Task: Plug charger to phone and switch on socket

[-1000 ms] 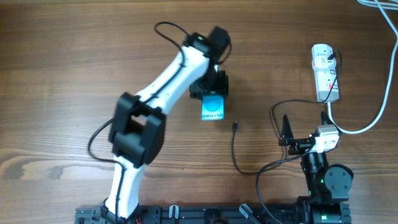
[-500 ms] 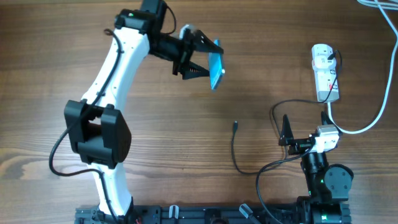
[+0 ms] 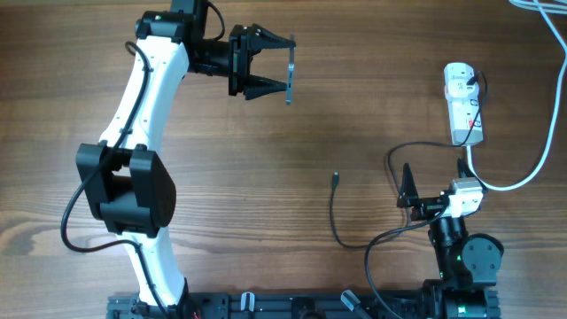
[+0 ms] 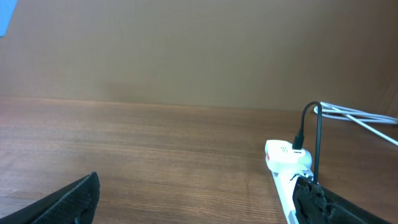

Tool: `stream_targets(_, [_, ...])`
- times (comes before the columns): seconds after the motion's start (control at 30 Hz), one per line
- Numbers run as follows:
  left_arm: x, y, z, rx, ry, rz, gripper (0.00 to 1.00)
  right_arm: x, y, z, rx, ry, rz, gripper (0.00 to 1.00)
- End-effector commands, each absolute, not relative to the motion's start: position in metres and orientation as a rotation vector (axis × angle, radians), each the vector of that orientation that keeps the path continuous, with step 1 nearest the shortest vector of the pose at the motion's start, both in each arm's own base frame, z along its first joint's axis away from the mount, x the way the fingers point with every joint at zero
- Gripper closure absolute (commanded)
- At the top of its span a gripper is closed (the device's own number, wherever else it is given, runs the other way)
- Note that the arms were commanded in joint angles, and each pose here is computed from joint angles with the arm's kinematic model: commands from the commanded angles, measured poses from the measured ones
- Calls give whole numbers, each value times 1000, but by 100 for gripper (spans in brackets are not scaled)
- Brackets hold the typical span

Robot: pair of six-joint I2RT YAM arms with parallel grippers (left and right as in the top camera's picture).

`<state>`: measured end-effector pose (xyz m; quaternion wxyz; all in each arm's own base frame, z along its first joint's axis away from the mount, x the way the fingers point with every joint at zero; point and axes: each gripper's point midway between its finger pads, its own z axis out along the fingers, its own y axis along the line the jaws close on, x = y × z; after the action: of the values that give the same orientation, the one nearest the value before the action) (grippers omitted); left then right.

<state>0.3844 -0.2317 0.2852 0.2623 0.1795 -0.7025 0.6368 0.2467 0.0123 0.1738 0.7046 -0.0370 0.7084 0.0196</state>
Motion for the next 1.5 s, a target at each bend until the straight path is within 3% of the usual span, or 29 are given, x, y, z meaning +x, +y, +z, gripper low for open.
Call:
stream_targets(0.0, [379, -230, 313, 428, -1861, 1788, 36, 247, 9, 176, -75, 1566, 22, 0])
stream_targets(1.47, [383, -222, 313, 449, -1864, 1801, 37, 247, 9, 176, -76, 1566, 22, 0])
